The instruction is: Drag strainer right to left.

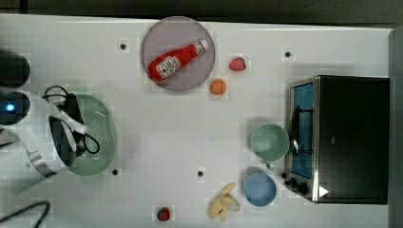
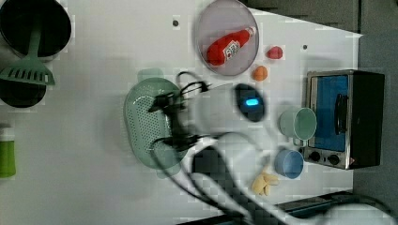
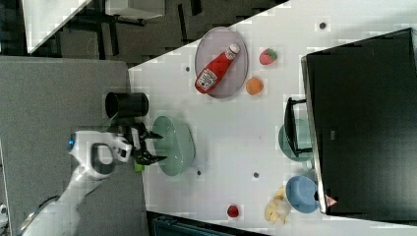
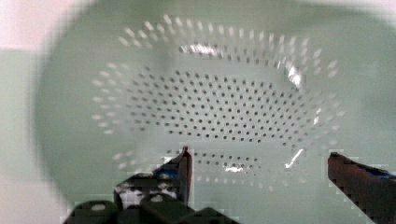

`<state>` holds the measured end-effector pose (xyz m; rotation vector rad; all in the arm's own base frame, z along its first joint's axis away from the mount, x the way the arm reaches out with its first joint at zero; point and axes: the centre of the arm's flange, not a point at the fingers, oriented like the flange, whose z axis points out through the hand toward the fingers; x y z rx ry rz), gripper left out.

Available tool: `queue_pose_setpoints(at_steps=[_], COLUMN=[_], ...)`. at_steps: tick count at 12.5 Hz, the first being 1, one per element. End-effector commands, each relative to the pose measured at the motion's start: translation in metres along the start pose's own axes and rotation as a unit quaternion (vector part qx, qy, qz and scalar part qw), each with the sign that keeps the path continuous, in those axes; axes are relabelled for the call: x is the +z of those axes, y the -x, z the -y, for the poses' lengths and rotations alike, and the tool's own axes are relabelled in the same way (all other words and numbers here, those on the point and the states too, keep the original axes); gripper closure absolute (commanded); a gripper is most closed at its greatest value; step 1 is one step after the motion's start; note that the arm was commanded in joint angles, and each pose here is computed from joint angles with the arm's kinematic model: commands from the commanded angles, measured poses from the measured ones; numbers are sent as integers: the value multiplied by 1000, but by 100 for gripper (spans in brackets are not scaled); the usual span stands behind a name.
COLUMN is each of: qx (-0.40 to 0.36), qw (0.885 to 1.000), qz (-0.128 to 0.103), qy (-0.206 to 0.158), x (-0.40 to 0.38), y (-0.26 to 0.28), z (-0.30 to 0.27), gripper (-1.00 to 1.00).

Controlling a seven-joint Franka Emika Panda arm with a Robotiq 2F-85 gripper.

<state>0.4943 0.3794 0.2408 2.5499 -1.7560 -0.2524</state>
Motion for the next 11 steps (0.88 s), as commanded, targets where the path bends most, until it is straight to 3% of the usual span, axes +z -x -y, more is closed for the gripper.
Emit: queue_pose_setpoints(at_steps=[1,4,6,8,9,11], qx=[-42,-100,-160,-205,-210,-190], qw=[993,988,981,974,972,976], qz=[9,-16,-54,-78,-87,-82], qy=[-111,-117,-94,-60,-57,-73], x=[-179,-271,-311,-334,-343,-355], y=[-104,-210,-280,-335,-356,-379], z=[5,-42,-86,-129,-144,-164], gripper=[-100,-100,-100,-100,-100,-100])
